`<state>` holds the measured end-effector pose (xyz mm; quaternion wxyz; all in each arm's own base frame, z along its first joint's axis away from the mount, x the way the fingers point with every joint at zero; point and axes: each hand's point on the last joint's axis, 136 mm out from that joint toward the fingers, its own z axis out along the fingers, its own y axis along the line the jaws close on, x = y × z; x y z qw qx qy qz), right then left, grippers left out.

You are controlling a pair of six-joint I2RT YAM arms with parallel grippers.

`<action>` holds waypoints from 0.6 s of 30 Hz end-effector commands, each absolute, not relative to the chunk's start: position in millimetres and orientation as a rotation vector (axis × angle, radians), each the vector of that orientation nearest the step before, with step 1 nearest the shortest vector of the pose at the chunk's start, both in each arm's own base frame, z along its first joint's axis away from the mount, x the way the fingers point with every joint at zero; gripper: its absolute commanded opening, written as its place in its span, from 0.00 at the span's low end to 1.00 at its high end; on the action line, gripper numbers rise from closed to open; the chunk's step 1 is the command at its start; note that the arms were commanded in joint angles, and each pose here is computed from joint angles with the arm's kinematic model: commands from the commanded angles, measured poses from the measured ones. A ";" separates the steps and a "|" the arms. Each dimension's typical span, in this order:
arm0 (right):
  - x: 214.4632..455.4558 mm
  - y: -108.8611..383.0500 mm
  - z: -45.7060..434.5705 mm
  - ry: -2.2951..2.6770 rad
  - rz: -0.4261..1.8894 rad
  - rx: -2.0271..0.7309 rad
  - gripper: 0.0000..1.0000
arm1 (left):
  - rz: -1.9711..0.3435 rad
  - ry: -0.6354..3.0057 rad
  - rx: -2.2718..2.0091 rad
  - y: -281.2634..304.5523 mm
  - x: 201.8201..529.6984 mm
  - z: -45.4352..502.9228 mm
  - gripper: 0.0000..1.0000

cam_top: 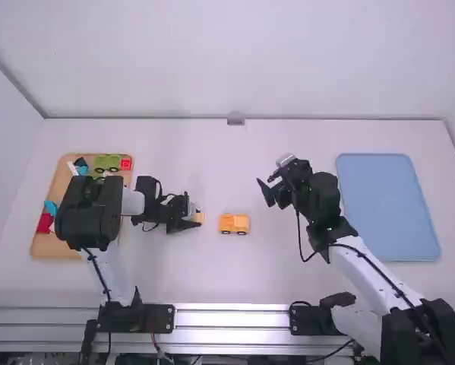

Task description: Assemble lego blocks to make yellow taxi

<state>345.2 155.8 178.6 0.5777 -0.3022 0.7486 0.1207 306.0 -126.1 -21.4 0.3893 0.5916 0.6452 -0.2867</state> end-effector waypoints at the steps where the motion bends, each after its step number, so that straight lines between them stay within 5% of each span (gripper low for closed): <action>1: 341.7 156.6 178.0 1.748 0.290 -0.711 0.98 | -0.740 1.714 1.509 -122.7 293.5 -35.2 0.38; 10: 341.7 156.5 177.7 1.749 0.290 -0.712 0.98 | -0.728 1.805 1.435 -108.5 303.1 -36.1 0.48; 18: 341.9 156.5 178.2 1.747 0.289 -0.711 0.98 | -0.720 1.766 1.485 -111.8 298.6 -37.2 0.35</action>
